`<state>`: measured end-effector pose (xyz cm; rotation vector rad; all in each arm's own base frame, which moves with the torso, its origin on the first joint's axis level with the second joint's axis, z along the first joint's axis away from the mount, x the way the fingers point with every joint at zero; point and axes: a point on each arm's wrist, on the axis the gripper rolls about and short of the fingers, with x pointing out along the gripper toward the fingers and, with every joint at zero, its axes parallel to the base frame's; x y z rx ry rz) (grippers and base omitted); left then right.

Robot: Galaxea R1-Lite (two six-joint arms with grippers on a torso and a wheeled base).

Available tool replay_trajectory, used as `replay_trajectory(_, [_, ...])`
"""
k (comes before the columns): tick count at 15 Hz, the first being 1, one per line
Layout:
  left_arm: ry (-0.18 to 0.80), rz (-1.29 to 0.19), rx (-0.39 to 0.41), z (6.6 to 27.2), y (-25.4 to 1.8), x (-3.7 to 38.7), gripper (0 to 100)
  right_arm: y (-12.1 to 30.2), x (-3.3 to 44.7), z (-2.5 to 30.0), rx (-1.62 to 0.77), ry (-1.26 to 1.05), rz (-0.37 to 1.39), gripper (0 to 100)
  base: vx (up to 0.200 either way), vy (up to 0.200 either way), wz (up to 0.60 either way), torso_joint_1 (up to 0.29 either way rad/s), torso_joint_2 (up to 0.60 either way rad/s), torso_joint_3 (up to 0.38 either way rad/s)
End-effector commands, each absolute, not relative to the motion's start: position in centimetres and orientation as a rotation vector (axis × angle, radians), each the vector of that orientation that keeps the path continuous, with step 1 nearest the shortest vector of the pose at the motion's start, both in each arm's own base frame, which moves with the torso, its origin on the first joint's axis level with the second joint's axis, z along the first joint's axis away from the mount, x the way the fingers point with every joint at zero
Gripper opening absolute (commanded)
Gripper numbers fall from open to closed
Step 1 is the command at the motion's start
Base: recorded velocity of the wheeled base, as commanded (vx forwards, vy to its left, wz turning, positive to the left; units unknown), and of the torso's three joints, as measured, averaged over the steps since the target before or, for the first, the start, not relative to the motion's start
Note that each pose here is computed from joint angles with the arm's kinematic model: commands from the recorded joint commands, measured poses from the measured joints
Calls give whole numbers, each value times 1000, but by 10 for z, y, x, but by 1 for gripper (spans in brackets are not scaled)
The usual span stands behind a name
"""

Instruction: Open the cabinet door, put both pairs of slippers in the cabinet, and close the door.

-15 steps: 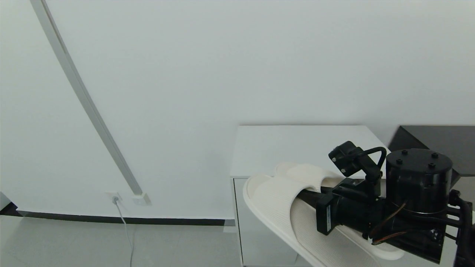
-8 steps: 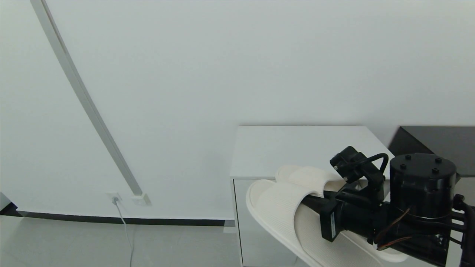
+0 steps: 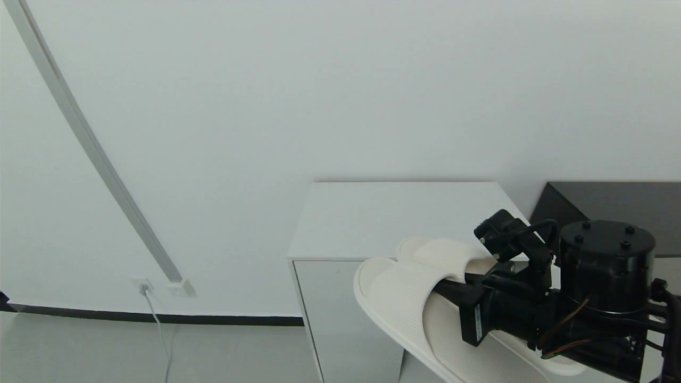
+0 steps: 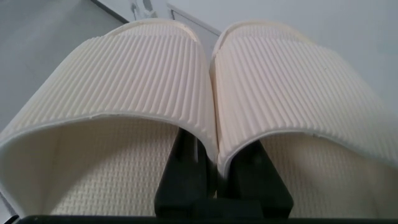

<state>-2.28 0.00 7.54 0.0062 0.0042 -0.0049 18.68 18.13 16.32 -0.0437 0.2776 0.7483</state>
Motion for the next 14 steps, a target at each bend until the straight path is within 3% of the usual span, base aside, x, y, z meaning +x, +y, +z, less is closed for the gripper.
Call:
replay_trajectory(1, [5, -5, 6, 75, 0, -23, 0, 182, 187, 162, -45, 281, 749, 0, 0, -200, 0, 12, 2, 2])
replay_trajectory(10, [5, -5, 6, 75, 0, -23, 0, 181, 187, 163, -43, 281, 753, 0, 0, -200, 0, 3, 2, 3])
replay_trajectory(14, [5, -5, 5, 75, 0, -23, 0, 181, 186, 161, -46, 287, 754, 0, 0, 0, 0, 0, 0, 0])
